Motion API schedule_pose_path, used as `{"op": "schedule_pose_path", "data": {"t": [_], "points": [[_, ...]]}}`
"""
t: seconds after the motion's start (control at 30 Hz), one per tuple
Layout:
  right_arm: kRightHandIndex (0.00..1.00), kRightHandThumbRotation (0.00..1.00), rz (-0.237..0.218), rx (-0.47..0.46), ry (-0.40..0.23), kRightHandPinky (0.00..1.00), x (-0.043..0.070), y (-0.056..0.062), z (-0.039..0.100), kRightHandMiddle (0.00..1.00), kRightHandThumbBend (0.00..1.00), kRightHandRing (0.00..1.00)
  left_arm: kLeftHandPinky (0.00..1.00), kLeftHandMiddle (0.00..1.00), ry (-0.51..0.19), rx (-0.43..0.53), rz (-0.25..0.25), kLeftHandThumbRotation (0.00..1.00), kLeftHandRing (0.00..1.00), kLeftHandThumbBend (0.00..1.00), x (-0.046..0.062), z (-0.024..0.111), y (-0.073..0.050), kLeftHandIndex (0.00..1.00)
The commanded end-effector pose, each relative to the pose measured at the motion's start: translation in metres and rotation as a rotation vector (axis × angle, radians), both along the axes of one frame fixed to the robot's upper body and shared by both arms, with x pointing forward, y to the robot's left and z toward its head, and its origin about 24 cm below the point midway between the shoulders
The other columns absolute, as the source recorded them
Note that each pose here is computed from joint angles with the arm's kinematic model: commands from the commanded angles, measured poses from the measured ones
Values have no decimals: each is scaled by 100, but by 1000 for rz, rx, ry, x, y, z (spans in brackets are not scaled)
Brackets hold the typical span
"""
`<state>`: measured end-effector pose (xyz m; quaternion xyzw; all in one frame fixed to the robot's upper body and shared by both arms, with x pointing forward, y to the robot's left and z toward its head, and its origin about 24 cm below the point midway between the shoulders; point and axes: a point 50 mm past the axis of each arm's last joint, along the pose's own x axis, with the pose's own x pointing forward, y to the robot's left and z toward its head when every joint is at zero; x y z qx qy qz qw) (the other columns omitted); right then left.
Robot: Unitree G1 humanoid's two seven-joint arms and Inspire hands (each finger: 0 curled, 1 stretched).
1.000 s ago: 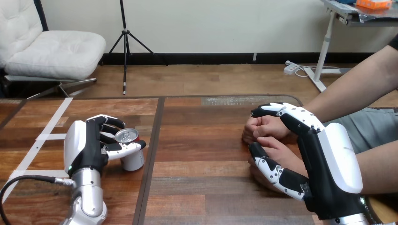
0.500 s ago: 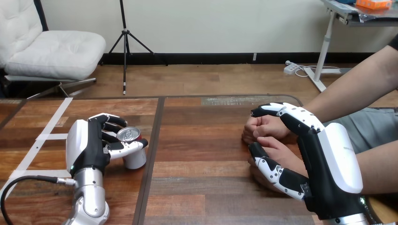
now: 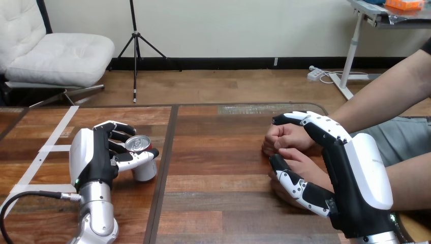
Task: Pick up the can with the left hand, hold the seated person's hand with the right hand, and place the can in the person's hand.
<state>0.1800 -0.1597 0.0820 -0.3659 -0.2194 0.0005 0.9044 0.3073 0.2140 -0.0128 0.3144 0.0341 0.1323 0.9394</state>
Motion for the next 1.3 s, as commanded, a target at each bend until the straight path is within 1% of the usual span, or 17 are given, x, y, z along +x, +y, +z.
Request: {"op": "schedule_pose_path", "data": {"t": [0.0,0.5,0.67,0.97,1.1,1.27], "points": [[71,0,12,4,-77,85,9,0,13,77,42,82,41,48,-118,-6,-18,0,43,68,14,23,-2,53],[71,0,12,5,-82,85,9,0,13,77,42,82,39,48,-145,-53,-28,0,42,68,12,24,-4,54],[71,0,15,5,-81,85,9,-1,13,77,42,82,39,48,-180,-70,-45,0,42,69,10,26,-6,54],[72,0,14,1,-81,85,9,-1,13,77,42,82,39,48,-264,-120,-82,0,42,70,6,33,-11,53],[72,0,15,6,-83,85,10,-1,14,77,42,82,38,48,-309,-134,-109,0,41,71,3,37,-14,53],[72,0,16,6,-83,84,10,-1,14,77,42,81,38,48,-346,-148,-141,0,42,70,0,42,-18,53]]}}
